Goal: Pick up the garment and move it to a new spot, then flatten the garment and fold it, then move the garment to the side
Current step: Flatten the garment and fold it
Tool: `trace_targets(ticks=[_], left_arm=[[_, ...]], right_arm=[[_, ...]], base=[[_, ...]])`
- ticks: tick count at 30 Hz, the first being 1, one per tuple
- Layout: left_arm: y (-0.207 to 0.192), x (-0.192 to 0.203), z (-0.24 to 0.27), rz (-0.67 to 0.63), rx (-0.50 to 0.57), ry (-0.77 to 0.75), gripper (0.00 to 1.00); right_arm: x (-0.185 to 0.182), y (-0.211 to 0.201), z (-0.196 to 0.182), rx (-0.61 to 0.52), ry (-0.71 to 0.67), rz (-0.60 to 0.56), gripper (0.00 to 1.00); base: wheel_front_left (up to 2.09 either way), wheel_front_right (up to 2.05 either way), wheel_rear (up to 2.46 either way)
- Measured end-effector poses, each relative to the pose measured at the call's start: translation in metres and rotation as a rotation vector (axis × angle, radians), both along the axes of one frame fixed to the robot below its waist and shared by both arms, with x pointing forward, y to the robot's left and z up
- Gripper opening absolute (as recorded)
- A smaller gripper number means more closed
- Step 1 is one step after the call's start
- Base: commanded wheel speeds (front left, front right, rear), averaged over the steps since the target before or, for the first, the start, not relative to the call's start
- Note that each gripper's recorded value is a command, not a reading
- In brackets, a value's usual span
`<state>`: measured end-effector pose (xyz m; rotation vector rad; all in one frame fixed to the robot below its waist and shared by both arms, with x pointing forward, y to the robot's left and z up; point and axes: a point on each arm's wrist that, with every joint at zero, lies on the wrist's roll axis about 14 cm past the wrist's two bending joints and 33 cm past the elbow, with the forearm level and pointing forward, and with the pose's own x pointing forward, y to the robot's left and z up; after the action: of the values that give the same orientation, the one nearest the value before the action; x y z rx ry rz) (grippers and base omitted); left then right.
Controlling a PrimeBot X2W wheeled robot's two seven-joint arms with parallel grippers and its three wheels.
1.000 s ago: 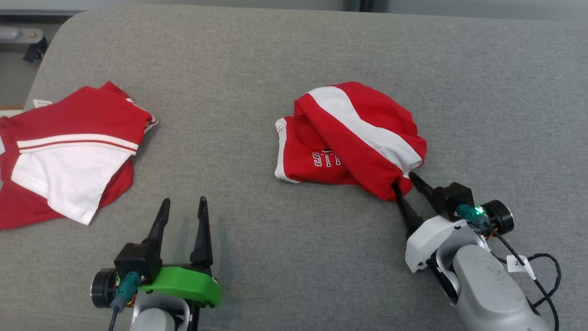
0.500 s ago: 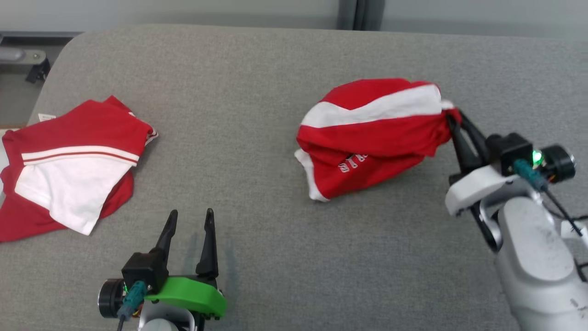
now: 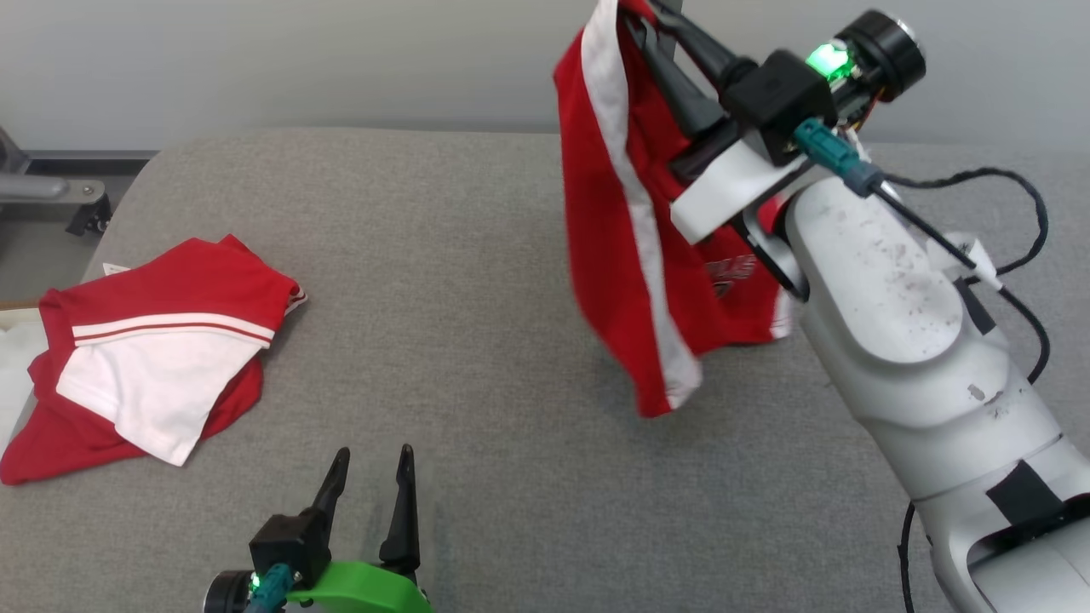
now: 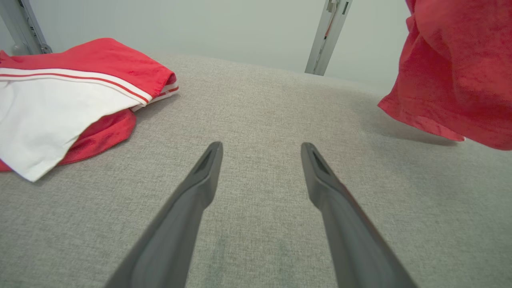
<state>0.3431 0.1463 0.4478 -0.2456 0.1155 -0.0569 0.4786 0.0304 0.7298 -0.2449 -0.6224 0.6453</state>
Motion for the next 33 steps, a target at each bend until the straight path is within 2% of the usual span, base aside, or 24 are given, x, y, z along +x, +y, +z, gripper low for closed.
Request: trace_targets(ticks=[3, 7, 10, 14, 15, 16, 17, 19, 23, 33], left_arm=[[0.003, -0.004, -0.001, 0.01, 0.0, 0.002, 1.0], [0.006, -0.005, -0.001, 0.021, 0.001, 0.004, 1.0], [0.007, -0.004, -0.002, 0.022, 0.005, 0.007, 1.0], [0.001, 0.0, -0.003, -0.006, 0.01, 0.008, 1.0], [-0.002, 0.001, -0.004, -0.015, 0.012, 0.008, 1.0], [-0.005, 0.003, -0.004, -0.027, 0.013, 0.008, 1.0], [-0.008, 0.004, -0.004, -0.039, 0.011, 0.006, 1.0], [-0.016, 0.009, -0.002, -0.066, 0.008, 0.0, 1.0], [-0.031, 0.017, 0.002, -0.113, -0.004, -0.013, 1.0], [-0.095, 0.012, -0.005, -0.327, -0.086, 0.018, 1.0]], right_arm=[[0.0, -0.003, 0.019, 0.04, -0.022, -0.008, 0.0], [0.016, -0.029, -0.013, 0.025, 0.062, -0.099, 0.0], [0.033, -0.081, -0.064, -0.012, 0.18, -0.239, 0.0], [0.029, -0.165, -0.166, -0.099, 0.415, -0.451, 0.0], [0.021, -0.188, -0.192, -0.13, 0.474, -0.505, 0.15], [0.012, -0.209, -0.214, -0.141, 0.529, -0.554, 0.47], [0.005, -0.223, -0.228, -0.146, 0.566, -0.588, 1.0], [-0.014, -0.249, -0.256, -0.157, 0.635, -0.654, 1.0], [-0.042, -0.271, -0.28, -0.092, 0.699, -0.733, 1.0], [-0.059, -0.267, -0.253, 0.082, 0.611, -0.757, 1.0]], base=[[0.0, 0.0, 0.0], [0.0, 0.0, 0.0], [0.0, 0.0, 0.0], [0.0, 0.0, 0.0], [0.0, 0.0, 0.0], [0.0, 0.0, 0.0], [0.0, 0.0, 0.0], [0.0, 0.0, 0.0], [0.0, 0.0, 0.0], [0.0, 0.0, 0.0]])
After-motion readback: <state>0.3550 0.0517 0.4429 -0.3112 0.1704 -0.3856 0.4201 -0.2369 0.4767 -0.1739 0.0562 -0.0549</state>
